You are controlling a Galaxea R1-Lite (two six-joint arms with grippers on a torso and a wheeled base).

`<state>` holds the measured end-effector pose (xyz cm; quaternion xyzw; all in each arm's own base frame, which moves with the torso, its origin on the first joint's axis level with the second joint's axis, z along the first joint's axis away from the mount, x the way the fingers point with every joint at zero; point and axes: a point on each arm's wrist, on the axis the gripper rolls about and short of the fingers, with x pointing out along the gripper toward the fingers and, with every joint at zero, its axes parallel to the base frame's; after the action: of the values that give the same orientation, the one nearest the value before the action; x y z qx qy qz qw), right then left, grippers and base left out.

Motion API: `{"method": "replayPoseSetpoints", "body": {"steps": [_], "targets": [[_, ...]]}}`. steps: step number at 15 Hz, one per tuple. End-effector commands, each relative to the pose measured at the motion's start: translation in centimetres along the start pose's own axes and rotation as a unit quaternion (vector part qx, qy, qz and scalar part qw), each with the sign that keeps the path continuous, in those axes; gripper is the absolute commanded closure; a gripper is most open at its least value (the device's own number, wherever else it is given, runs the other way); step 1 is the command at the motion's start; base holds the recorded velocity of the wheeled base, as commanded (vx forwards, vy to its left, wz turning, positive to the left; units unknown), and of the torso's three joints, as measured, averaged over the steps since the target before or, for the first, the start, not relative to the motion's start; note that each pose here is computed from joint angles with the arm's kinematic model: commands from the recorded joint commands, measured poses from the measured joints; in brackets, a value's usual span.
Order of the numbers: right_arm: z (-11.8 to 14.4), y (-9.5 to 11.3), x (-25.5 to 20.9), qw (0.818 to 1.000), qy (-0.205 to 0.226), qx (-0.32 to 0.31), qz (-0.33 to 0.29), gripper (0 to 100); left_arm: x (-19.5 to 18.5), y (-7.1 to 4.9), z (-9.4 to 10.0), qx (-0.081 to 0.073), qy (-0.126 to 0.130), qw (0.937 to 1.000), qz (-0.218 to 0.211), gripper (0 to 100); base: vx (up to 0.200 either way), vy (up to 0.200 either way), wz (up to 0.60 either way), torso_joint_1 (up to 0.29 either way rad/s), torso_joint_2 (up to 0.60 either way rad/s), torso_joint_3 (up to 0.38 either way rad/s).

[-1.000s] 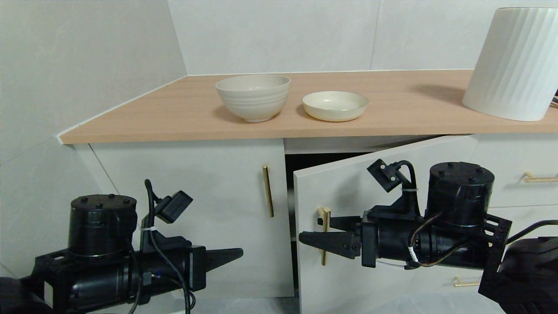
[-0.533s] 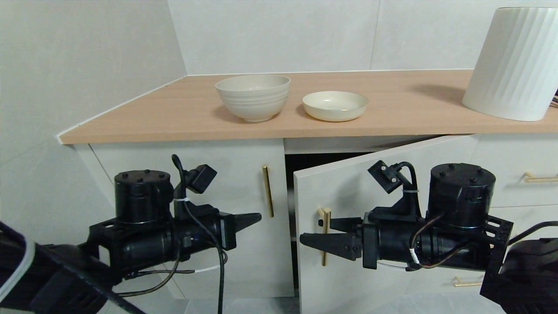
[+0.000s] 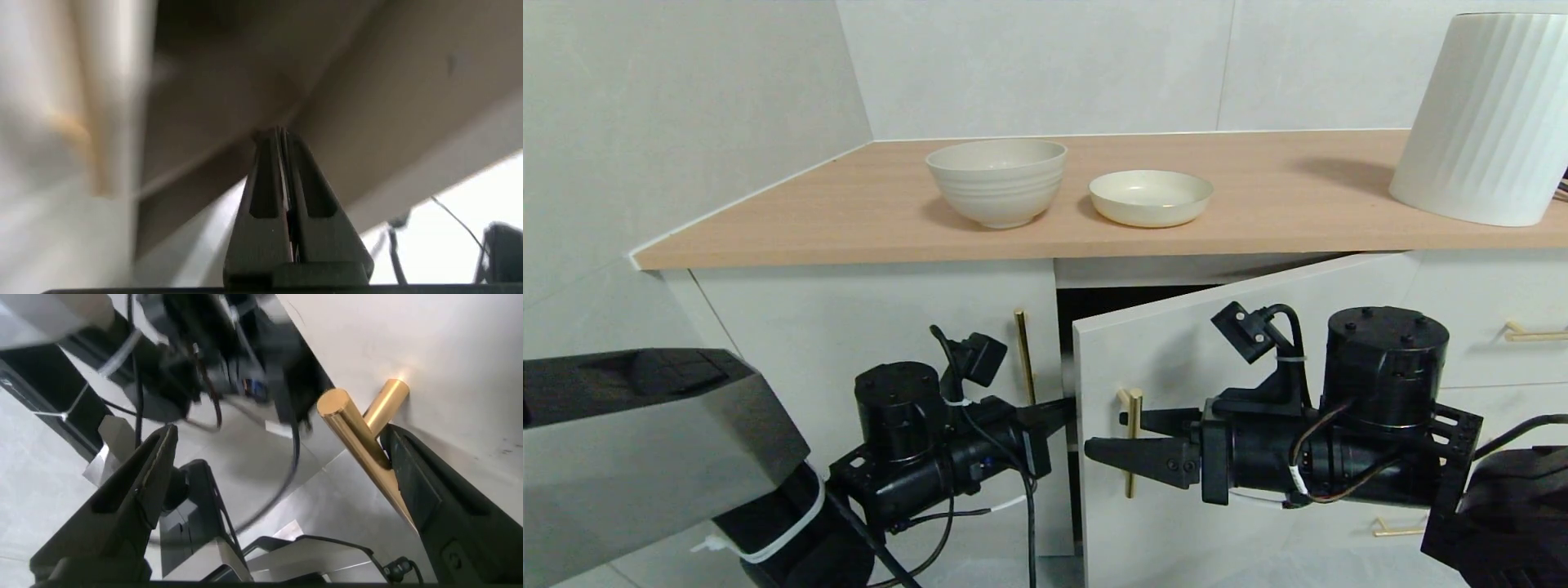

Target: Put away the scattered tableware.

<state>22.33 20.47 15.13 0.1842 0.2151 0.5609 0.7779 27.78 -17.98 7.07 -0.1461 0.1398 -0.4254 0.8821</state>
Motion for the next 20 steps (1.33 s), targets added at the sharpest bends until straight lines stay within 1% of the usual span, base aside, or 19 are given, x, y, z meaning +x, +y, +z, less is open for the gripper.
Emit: {"method": "replayPoseSetpoints", "body": {"steps": [1, 2, 4, 8, 10, 11, 12, 14, 16, 18, 19, 20], "targets": [[0.0, 0.0, -0.1, 1.0, 0.0, -0.001, -0.001, 0, 0.5, -0.6, -1.0, 0.002, 0.004, 0.9999, -0.014, 100, 0.0, 0.0, 0.0, 0.0, 0.0, 0.0], [-0.2, -0.1, -0.2, 1.0, 0.002, 0.001, -0.002, 0, 0.5, -1.0, -0.9, 0.006, -0.002, 0.9998, -0.021, 100, 0.0, 0.0, 0.0, 0.0, 0.0, 0.0], [-0.1, 0.0, -0.5, 1.0, 0.0, 0.0, -0.003, 0, 0.3, -1.5, -0.8, 0.008, -0.004, 0.9996, -0.028, 100, 0.0, 0.0, 0.0, 0.0, 0.0, 0.0], [-0.4, -0.6, -1.5, 1.0, -0.001, 0.0, -0.02, 0, 0.4, -1.5, -0.9, 0.008, -0.002, 0.9996, -0.028, 100, 0.0, 0.0, 0.0, 0.0, 0.0, 0.0], [-1.3, -0.7, -2.2, 0.999, 0.013, -0.036, -0.029, 0, 0.4, -1.6, -1.2, 0.007, 0.003, 0.9995, -0.03, 100, 0.0, 0.0, 0.0, 0.0, 0.0, 0.0], [-2.1, -0.6, -2.8, 0.997, 0.023, -0.059, -0.032, 0, 0.3, -1.7, -1.1, 0.009, 0.001, 0.9995, -0.031, 100, 0.0, 0.0, 0.0, 0.0, 0.0, 0.0], [-2.7, -0.1, -3.6, 0.997, 0.031, -0.069, -0.033, 0, 0.3, -1.8, -0.9, 0.01, -0.002, 0.9994, -0.032, 100, 0.0, 0.0, 0.0, 0.0, 0.0, 0.0], [-3.2, 1.0, -5.5, 0.996, 0.035, -0.065, -0.044, 0, 0.3, -1.9, -0.4, 0.015, -0.011, 0.9992, -0.035, 100, 0.0, 0.0, 0.0, 0.0, 0.0, 0.0], [-3.8, 1.9, -7.1, 0.995, 0.036, -0.061, -0.073, 0, 0.4, -2.1, 0.1, 0.023, -0.017, 0.9989, -0.038, 100, 0.0, 0.0, 0.0, 0.0, 0.0, 0.0], [-4.5, 3.3, -8.9, 0.991, 0.049, -0.053, -0.108, 0, 1.1, -2.1, 0.5, 0.033, -0.01, 0.9988, -0.036, 100, 0.0, 0.0, 0.0, 0.0, 0.0, 0.0], [-4.6, 3.4, -9.1, 0.99, 0.051, -0.051, -0.122, 0, 1.2, -2.0, 0.6, 0.034, -0.01, 0.9987, -0.036, 100, 0.0, 0.0, 0.0, 0.0, 0.0, 0.0], [-4.7, 3.5, -9.3, 0.986, 0.051, -0.05, -0.15, 0, 1.5, -2.1, 0.9, 0.035, -0.013, 0.9986, -0.037, 100, 0.0, 0.0, 0.0, 0.0, 0.0, 0.0]]}}
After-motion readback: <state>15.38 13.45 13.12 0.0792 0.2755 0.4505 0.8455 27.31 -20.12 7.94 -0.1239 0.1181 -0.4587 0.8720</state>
